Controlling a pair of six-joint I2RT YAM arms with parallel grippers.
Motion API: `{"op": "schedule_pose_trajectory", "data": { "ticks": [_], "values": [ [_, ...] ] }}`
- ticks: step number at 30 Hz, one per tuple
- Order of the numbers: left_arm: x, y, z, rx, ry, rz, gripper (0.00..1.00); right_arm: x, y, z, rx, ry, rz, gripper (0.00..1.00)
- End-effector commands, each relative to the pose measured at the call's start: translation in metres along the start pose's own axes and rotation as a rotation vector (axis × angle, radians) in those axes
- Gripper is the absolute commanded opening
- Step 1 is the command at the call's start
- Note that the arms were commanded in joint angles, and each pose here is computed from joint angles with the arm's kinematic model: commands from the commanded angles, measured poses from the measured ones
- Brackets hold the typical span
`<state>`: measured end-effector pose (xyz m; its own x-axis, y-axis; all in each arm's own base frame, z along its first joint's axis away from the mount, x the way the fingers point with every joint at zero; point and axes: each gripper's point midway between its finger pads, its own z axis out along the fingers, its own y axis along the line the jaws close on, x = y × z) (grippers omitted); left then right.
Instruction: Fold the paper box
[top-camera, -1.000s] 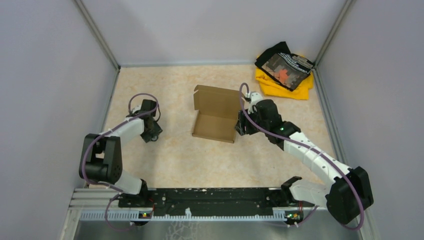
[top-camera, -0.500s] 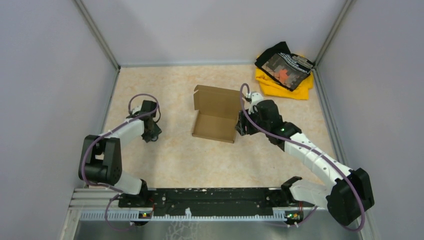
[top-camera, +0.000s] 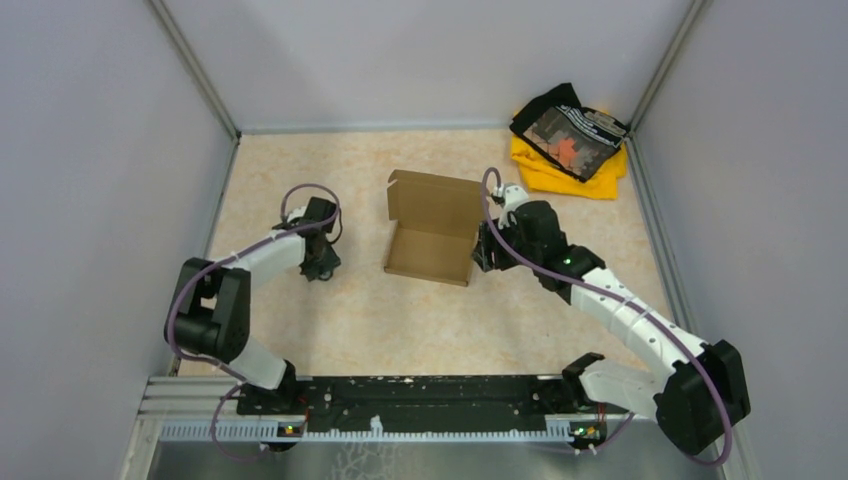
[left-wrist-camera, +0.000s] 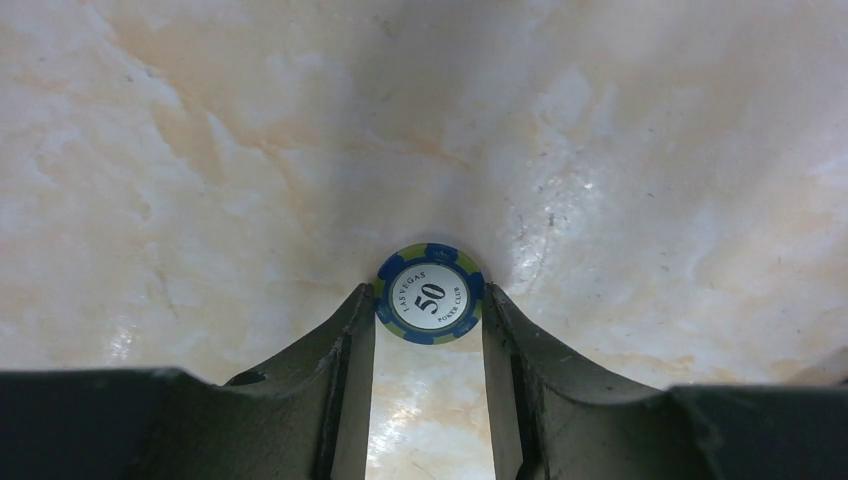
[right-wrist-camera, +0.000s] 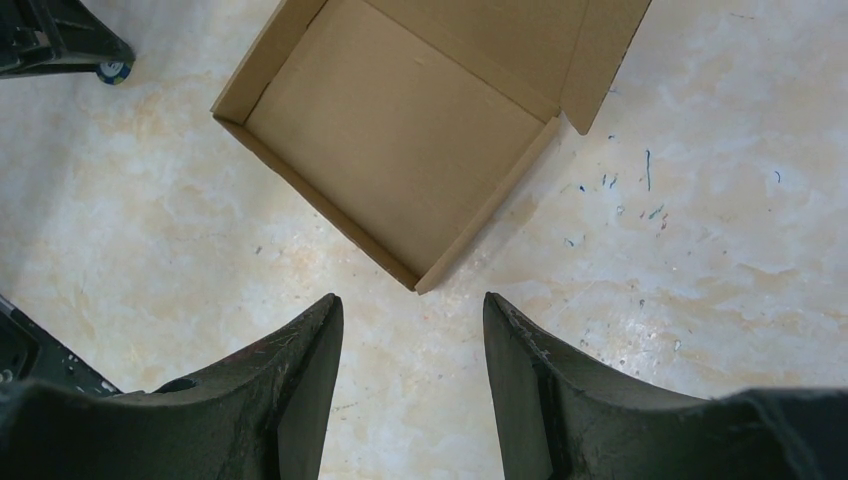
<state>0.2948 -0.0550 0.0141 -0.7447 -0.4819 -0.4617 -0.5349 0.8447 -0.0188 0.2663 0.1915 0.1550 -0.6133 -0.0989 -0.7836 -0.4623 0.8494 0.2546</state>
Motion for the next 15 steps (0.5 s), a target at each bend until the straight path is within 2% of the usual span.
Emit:
{"op": "schedule_pose_trajectory", "data": {
  "ticks": [1,15],
  "values": [
    [0.070,-0.002,0.006,-0.001,0.259,0.049,0.40,-0.012,0.001,-0.007,0.002,-0.054,-0.024,0.54],
    [0.037,-0.021,-0.018,0.020,0.179,0.089,0.40,-0.014,0.001,-0.009,0.004,-0.060,-0.025,0.54]
  ]
}}
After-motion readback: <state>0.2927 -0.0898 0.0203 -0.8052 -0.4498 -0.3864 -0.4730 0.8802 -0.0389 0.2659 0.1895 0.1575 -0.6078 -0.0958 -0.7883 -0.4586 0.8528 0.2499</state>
